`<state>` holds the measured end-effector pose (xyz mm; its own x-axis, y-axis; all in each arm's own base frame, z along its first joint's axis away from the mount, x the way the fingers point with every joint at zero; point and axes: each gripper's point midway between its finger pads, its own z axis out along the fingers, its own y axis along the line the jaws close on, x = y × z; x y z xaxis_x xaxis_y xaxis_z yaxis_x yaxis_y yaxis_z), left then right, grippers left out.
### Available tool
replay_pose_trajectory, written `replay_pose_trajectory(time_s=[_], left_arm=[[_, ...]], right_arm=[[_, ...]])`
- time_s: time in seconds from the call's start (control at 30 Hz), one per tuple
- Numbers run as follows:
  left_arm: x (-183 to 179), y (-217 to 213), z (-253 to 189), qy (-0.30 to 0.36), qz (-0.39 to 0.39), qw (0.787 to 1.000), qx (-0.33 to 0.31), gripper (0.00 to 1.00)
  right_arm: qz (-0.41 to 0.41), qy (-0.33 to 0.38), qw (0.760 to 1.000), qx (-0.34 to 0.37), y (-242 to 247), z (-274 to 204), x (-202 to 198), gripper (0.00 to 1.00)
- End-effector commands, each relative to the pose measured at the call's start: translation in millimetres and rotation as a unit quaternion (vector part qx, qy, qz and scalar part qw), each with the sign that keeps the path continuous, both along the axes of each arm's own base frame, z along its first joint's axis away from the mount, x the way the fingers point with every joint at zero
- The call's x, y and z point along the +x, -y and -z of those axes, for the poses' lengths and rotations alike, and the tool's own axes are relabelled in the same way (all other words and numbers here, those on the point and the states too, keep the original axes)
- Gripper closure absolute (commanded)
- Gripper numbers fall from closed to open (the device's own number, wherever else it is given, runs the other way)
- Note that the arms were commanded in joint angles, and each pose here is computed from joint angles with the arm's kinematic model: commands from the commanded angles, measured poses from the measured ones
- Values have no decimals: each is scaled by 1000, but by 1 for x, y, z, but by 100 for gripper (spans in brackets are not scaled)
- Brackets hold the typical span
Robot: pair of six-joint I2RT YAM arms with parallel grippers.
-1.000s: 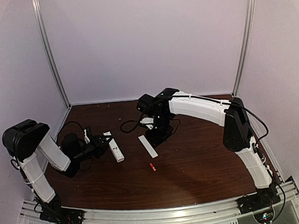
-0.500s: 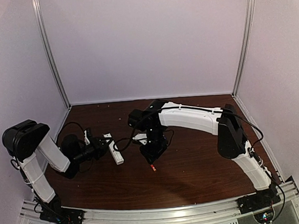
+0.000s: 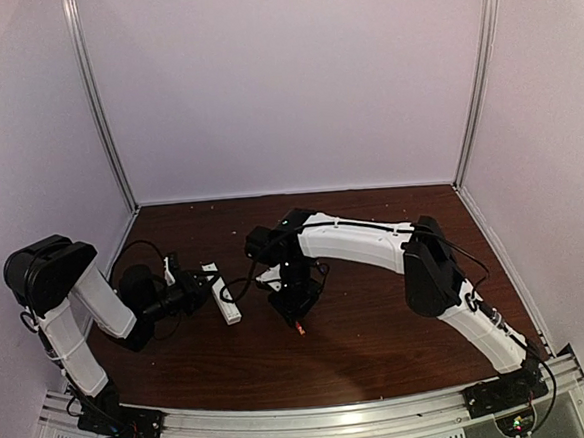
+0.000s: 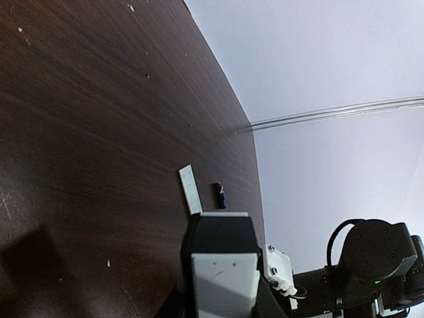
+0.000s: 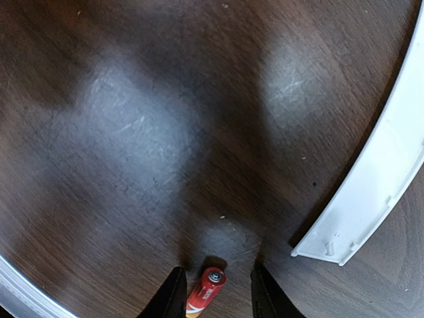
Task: Load the batteries into the remote control
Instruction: Pick up the battery at the center of the board.
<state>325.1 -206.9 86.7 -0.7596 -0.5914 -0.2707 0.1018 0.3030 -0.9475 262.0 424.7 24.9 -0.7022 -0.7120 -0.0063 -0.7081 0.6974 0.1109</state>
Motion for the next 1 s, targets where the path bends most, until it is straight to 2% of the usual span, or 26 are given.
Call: replay_pose_trajectory(time_s=[0.0, 0.1, 0.3, 0.53, 0.67, 0.77, 0.83, 0.97], left_arm=[[-3, -2, -90, 192, 2, 980, -60, 100], [-2, -2, -90, 193, 1, 979, -59, 100], [-2, -2, -90, 193, 0, 979, -59, 100], [-2, -1, -92, 193, 3, 979, -62, 100], [-1, 3, -93, 188, 13, 980, -70, 100], [-2, 8, -95, 182, 24, 980, -79, 100], [-4, 12, -95, 176, 31, 980, -86, 100], [-6, 22, -95, 161, 51, 980, -101, 100]], right_arm=[[3, -10, 998, -57, 23, 7, -5, 68], [-1, -8, 998, -67, 28, 6, -7, 73], [-2, -12, 998, -64, 29, 0, -11, 100], [19, 30, 999, 16, 4, -38, 6, 100], [-25, 69, 993, 98, -17, -72, 13, 100], [-66, 133, 973, 177, -34, -110, 24, 100], [-81, 192, 946, 249, -50, -147, 34, 100], [-135, 290, 871, 372, -69, -212, 36, 100]])
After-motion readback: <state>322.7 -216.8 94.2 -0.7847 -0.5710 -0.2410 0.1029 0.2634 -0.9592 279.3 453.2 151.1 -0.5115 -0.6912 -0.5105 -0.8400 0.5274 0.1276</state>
